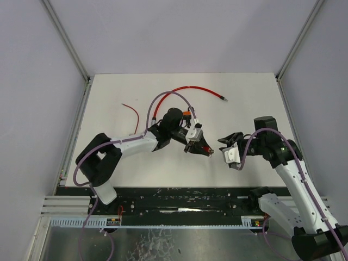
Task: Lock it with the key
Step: Lock the lock.
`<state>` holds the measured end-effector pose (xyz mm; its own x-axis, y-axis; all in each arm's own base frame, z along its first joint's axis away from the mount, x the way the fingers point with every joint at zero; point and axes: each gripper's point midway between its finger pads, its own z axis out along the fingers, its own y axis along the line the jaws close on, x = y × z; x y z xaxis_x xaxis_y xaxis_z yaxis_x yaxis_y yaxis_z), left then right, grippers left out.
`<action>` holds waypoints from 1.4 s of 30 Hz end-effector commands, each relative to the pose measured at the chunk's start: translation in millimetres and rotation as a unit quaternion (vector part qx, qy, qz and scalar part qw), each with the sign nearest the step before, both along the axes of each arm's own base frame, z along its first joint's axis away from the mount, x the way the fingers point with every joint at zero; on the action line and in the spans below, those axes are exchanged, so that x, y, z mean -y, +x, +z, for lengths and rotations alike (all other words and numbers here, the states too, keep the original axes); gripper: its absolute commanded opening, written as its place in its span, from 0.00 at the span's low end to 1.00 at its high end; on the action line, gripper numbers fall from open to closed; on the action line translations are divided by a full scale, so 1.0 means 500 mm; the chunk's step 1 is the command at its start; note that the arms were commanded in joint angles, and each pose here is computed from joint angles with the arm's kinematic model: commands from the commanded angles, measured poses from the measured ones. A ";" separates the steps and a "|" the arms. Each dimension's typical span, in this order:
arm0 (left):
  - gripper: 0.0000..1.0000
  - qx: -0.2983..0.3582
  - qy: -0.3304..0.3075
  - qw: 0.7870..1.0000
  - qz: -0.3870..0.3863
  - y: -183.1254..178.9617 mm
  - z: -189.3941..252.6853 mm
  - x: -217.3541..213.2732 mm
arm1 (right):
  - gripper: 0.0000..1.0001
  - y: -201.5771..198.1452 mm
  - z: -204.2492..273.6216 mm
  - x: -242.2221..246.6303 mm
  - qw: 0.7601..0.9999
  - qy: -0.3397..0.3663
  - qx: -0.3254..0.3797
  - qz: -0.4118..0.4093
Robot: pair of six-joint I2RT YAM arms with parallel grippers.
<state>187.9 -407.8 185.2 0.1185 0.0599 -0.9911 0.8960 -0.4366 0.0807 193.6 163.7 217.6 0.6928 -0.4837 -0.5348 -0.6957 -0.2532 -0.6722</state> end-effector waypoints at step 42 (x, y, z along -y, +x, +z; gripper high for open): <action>0.00 0.106 -0.093 0.982 0.127 0.075 0.088 0.018 | 0.08 -0.012 -0.004 -0.049 0.986 0.090 -0.139 -0.011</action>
<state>210.7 -413.3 201.5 0.1954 -0.0057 -0.9807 0.9427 -0.2747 0.1894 193.7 183.7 212.9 0.5752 -0.3999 -0.7136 -0.8099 -0.1557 -0.5656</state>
